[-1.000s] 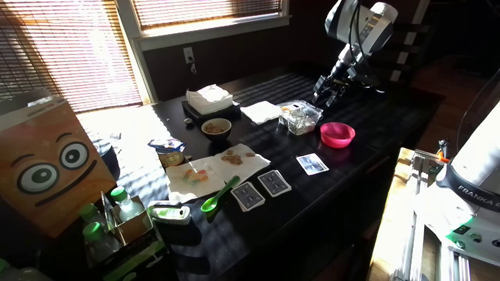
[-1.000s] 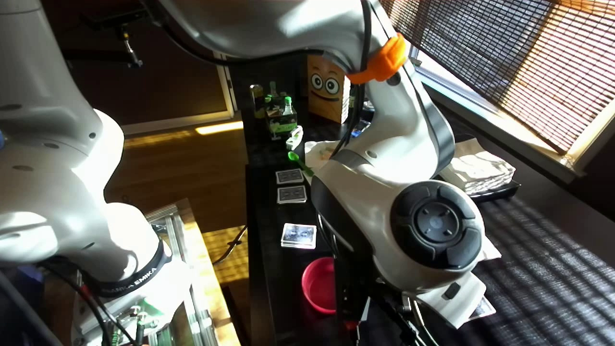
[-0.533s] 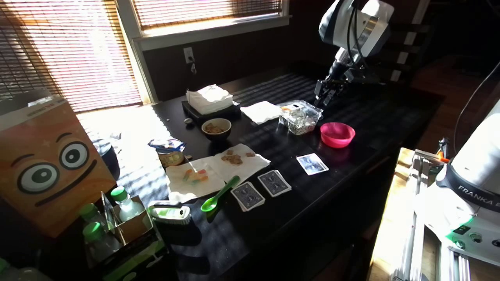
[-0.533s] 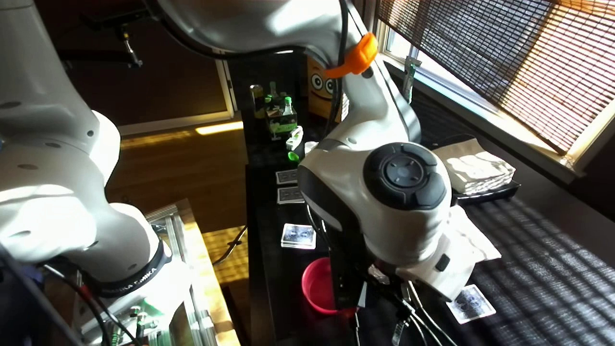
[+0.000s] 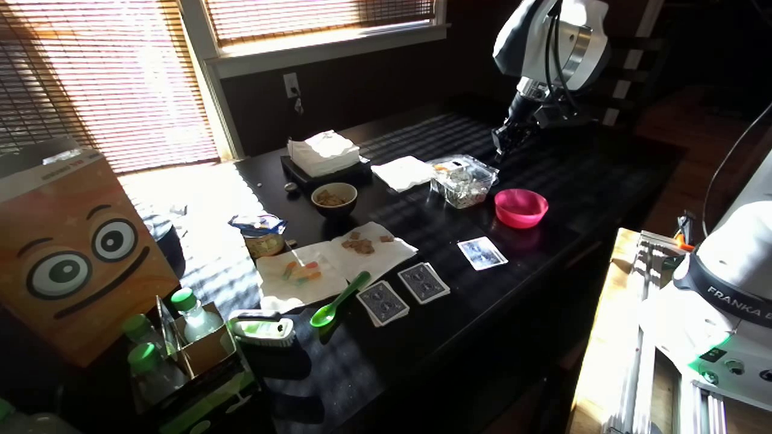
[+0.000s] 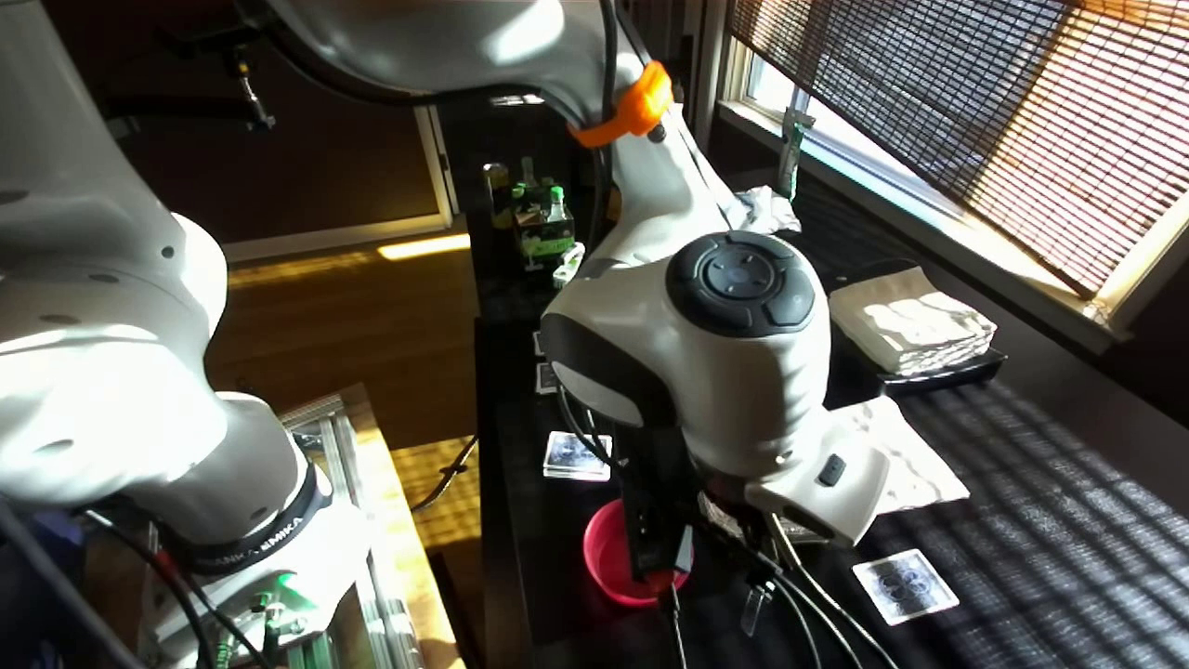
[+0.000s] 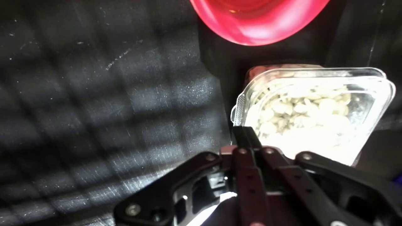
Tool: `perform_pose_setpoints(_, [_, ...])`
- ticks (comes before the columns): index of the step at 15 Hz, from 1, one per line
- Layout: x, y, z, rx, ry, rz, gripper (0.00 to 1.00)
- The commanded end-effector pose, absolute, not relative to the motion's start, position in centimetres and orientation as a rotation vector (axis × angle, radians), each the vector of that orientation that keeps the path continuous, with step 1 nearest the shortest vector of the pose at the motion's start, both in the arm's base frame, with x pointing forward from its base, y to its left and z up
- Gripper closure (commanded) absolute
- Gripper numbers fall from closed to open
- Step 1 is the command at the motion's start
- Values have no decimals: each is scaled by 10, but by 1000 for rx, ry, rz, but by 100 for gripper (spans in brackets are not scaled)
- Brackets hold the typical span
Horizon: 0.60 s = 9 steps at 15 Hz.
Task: Put the transparent lid on the transparent bowl
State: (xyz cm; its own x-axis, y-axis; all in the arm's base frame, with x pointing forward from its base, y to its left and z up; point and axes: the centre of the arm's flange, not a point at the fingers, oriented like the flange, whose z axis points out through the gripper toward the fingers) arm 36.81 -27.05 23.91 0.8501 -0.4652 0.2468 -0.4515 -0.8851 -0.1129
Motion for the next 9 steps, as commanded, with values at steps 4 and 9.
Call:
perform_pose_setpoints(4, [360, -252, 264, -2981, 741, -390, 100])
perform_pose_setpoints(9, [360, -241, 274, -2954, 688, -376, 100])
